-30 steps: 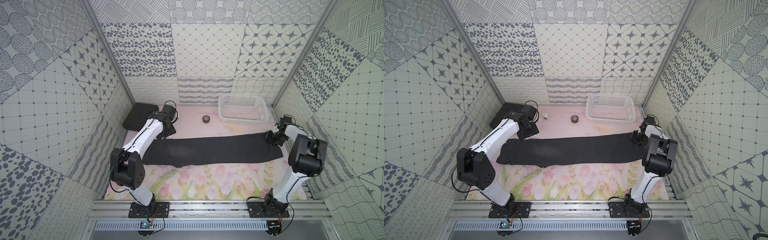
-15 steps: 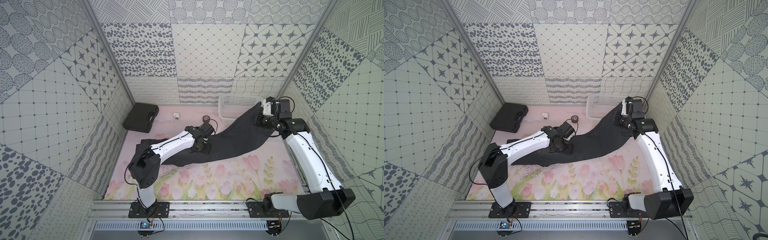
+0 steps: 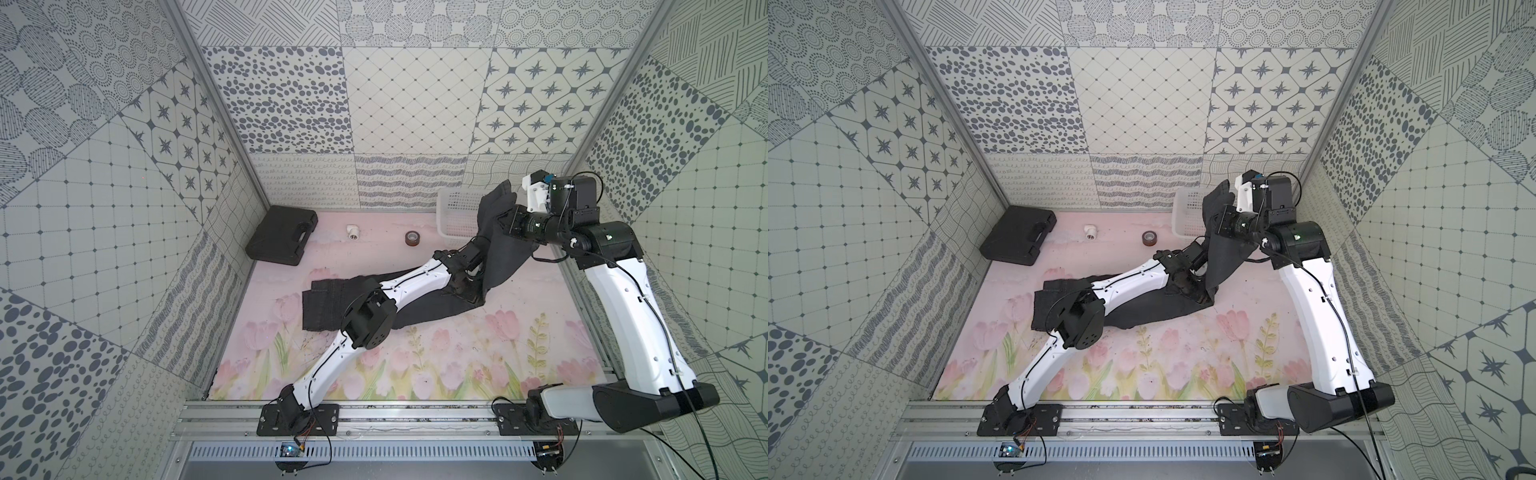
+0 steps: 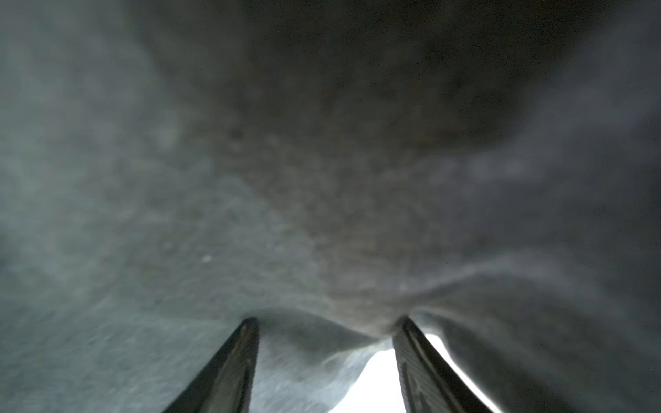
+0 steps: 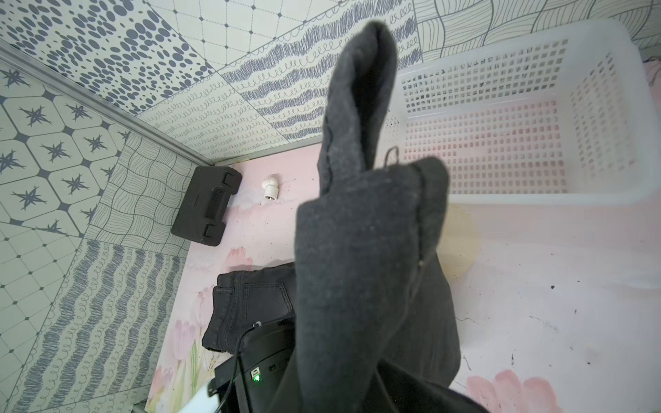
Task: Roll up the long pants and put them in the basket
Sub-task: Fold the long pant at the center of the board.
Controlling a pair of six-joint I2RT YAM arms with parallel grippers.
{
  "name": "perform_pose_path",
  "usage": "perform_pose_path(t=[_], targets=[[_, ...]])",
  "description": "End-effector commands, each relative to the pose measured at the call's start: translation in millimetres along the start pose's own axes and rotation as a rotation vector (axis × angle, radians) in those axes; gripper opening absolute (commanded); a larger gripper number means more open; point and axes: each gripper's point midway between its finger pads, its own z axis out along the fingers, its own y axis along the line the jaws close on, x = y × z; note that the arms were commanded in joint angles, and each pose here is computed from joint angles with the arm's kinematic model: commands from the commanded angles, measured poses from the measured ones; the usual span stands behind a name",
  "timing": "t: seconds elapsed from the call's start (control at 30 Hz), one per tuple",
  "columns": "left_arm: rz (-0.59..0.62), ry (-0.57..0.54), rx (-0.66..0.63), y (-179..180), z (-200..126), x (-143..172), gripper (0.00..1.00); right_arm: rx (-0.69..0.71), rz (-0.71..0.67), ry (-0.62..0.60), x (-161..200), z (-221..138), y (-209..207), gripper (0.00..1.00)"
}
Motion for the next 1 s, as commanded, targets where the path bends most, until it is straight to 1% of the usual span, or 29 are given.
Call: perform_pose_path(t=[0.0,0.07,0.17,0.23,0.3,0.33,0.43,0.6,0.63,0.7,0.8,0.97], targets=[[-0.011,0.014,0.129,-26,-22,-8,0.67,-0.047,-0.045,-0.027,-13,2,12,0.0],[-0.057,0.028,0.069,1,-48,0,0.72,-0.076,-0.053,0.014,-6,14,19,0.0],[-0.199,0.026,-0.024,61,-100,28,0.77,-0.102,-0.105,0.078,14,33,39,0.0],[-0.332,0.008,-0.06,102,-141,54,0.78,-0.144,-0.134,0.126,33,44,61,0.0],[-0.467,-0.013,-0.112,142,-176,89,0.78,-0.186,-0.16,0.168,50,55,84,0.0],[-0.532,-0.031,-0.143,161,-194,106,0.78,-0.209,-0.181,0.2,65,63,101,0.0],[-0.674,-0.085,-0.271,205,-241,147,0.81,-0.247,-0.211,0.283,104,88,136,0.0],[-0.917,-0.139,-0.449,254,-298,196,0.83,-0.318,-0.17,0.355,150,131,192,0.0],[-0.966,-0.157,-0.474,262,-309,204,0.83,-0.336,-0.17,0.371,160,140,207,0.0],[-1.026,-0.193,-0.489,274,-323,213,0.83,-0.362,-0.191,0.413,183,158,232,0.0],[-1.077,-0.201,-0.523,286,-334,224,0.83,-0.351,-0.202,0.471,219,188,251,0.0],[-1.095,-0.215,-0.569,290,-343,233,0.83,-0.272,-0.211,0.489,256,228,250,0.0]])
